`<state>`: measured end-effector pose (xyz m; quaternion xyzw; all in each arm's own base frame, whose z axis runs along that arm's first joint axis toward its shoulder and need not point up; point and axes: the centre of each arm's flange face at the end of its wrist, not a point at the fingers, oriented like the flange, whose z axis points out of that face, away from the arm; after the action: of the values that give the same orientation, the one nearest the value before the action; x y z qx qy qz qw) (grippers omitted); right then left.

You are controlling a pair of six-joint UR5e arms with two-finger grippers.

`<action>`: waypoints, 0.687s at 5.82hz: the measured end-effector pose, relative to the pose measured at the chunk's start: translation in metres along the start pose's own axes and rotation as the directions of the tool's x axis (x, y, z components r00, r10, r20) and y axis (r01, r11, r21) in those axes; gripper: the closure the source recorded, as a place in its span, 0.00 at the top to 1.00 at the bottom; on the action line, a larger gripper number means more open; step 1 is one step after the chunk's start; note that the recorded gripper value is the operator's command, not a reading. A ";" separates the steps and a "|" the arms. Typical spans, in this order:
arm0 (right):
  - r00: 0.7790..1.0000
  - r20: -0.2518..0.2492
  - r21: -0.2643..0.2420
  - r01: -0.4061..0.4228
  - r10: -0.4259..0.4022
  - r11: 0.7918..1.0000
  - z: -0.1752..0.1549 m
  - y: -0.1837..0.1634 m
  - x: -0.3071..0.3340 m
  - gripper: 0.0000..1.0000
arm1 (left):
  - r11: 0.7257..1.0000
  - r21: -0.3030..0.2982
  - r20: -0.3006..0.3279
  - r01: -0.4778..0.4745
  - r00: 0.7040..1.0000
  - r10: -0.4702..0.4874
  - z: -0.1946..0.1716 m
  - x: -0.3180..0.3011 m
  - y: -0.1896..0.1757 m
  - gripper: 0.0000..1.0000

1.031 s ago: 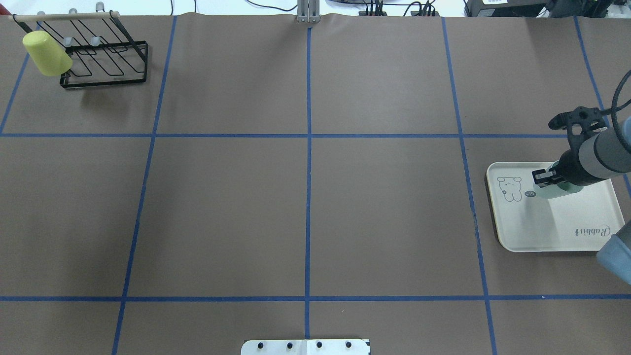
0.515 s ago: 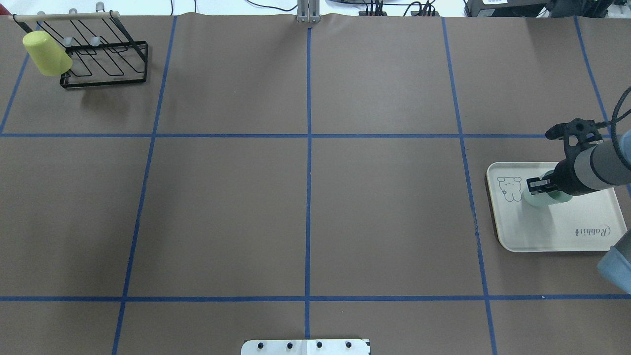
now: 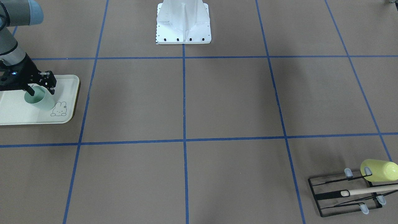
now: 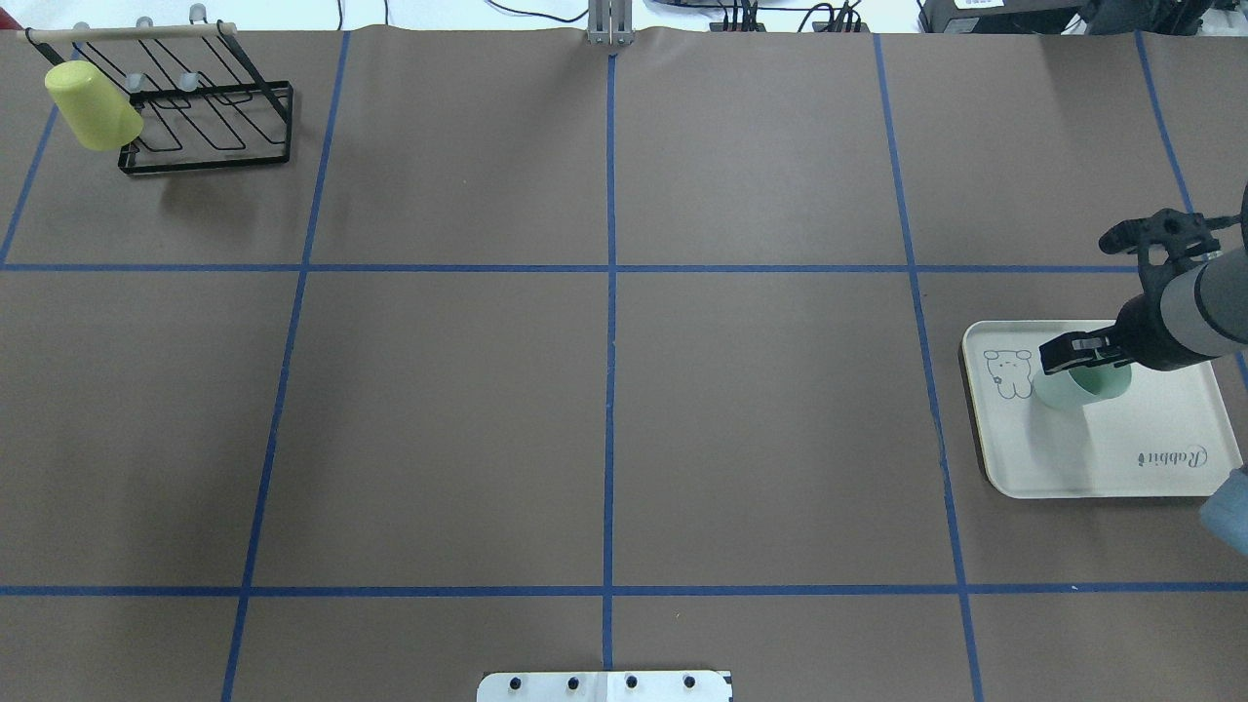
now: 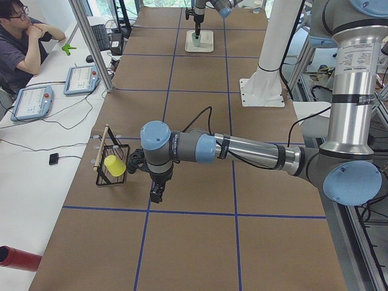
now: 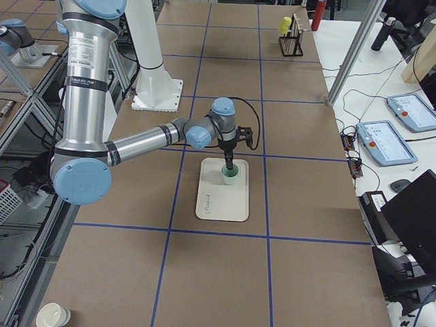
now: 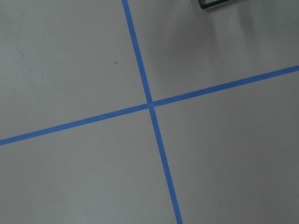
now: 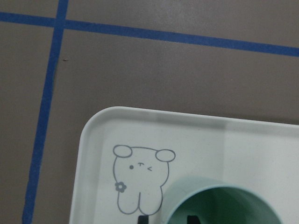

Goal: Left arm grabs green cup and hands to right arm on tray

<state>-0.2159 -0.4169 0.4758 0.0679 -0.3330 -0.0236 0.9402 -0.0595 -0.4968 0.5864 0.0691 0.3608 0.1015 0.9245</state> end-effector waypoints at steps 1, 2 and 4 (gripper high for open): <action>0.998 -0.040 -0.022 0.055 -0.056 0.998 -0.033 -0.012 0.005 1.00 | 1.000 0.000 -0.002 -0.001 1.000 0.001 0.001 -0.001 0.001 1.00; 0.993 -0.048 -0.044 0.109 -0.111 0.993 -0.053 -0.026 0.032 1.00 | 1.000 -0.011 -0.004 0.005 1.000 -0.005 0.008 -0.006 0.010 1.00; 0.982 0.025 -0.080 0.189 -0.187 0.979 -0.067 -0.037 0.153 1.00 | 0.999 -0.026 -0.003 0.024 1.000 -0.024 0.018 -0.017 0.029 1.00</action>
<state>-0.0545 -0.4601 0.5146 0.0603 -0.3322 -0.1264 0.9327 -0.0634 -0.4737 0.6162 0.0526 0.3619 0.0951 0.9259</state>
